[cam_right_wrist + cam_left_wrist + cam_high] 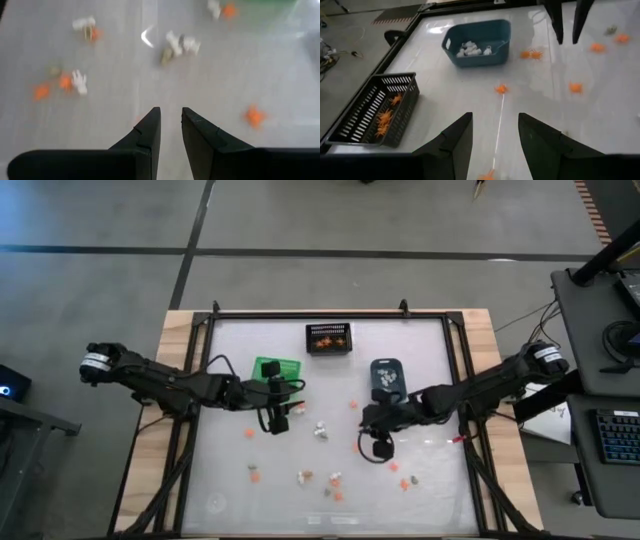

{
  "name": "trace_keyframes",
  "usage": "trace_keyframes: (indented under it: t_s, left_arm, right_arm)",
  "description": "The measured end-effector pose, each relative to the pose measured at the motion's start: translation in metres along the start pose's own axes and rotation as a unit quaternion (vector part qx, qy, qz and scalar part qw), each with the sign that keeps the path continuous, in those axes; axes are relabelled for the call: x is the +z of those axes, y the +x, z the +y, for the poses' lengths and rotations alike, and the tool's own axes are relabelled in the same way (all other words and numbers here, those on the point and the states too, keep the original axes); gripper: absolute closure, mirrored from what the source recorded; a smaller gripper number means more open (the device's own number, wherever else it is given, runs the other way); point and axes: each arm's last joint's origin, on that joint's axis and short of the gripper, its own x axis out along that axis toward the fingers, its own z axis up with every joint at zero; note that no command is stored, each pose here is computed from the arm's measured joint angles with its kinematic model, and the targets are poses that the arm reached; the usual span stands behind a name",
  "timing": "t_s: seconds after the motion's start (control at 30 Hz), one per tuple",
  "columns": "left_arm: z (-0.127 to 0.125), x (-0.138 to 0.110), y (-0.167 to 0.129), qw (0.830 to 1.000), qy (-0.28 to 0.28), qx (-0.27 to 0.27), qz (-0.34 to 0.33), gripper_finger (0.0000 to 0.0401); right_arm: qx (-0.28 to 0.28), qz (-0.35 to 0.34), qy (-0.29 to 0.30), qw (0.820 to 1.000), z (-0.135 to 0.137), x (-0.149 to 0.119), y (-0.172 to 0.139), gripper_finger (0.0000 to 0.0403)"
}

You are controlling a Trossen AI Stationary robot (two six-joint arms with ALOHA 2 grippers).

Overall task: Sort Halloween decoration
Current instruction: Put the orange spider toy into the black bin

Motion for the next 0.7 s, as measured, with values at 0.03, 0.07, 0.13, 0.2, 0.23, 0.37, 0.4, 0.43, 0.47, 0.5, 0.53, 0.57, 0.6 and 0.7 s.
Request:
trace_keyframes:
  t_s: [0.03,0.07,0.13,0.2,0.23,0.37,0.4,0.43,0.47,0.5,0.53,0.57,0.6,0.7]
  left_arm:
    - [0.0,0.0,0.0,1.0,0.001,0.0,-0.002,0.026]
    - [0.0,0.001,0.0,1.0,0.001,0.0,-0.004,0.026]
    - [0.0,0.002,0.0,1.0,0.003,0.0,-0.009,0.026]
    - [0.0,0.003,0.0,1.0,0.006,0.001,-0.012,0.026]
    - [0.0,0.003,0.0,1.0,0.006,0.0,-0.015,0.026]
    - [0.0,0.004,0.0,1.0,0.013,0.001,-0.022,0.026]
    - [0.0,0.004,0.0,1.0,0.013,0.001,-0.022,0.026]
    - [0.0,0.004,0.0,1.0,0.013,0.001,-0.021,0.026]
    - [0.0,0.004,0.0,1.0,0.013,0.001,-0.021,0.026]
    - [0.0,0.004,0.0,1.0,0.013,0.001,-0.021,0.026]
    - [0.0,0.004,0.0,1.0,0.013,0.001,-0.021,0.026]
    - [0.0,0.004,0.0,1.0,0.013,0.001,-0.022,0.026]
    - [0.0,0.004,0.0,1.0,0.013,0.001,-0.022,0.026]
    - [0.0,0.005,0.0,1.0,0.012,0.001,-0.023,0.026]
  right_arm:
    - [0.001,0.009,0.001,1.0,0.003,-0.003,0.0,0.0335]
    - [0.003,0.015,0.002,1.0,0.006,-0.005,0.001,0.0335]
    - [0.012,0.016,0.002,1.0,0.013,-0.007,0.002,0.0335]
    - [0.015,0.02,-0.003,1.0,0.019,-0.01,0.005,0.0335]
    - [0.015,0.019,-0.005,1.0,0.022,-0.011,0.007,0.0335]
    - [0.009,0.028,-0.015,0.999,0.029,-0.017,0.016,0.0335]
    - [0.01,0.03,-0.018,0.999,0.031,-0.018,0.019,0.0335]
    - [0.012,0.031,-0.02,0.999,0.033,-0.019,0.021,0.0335]
    - [0.015,0.029,-0.022,0.999,0.035,-0.02,0.023,0.0335]
    - [0.019,0.024,-0.025,0.999,0.038,-0.02,0.025,0.0335]
    - [0.021,0.023,-0.028,0.999,0.039,-0.021,0.026,0.0335]
    - [0.021,0.026,-0.031,0.999,0.04,-0.023,0.028,0.0335]
    - [0.021,0.028,-0.035,0.999,0.041,-0.026,0.031,0.0335]
    - [0.003,0.017,-0.044,0.999,0.042,-0.036,0.038,0.0335]
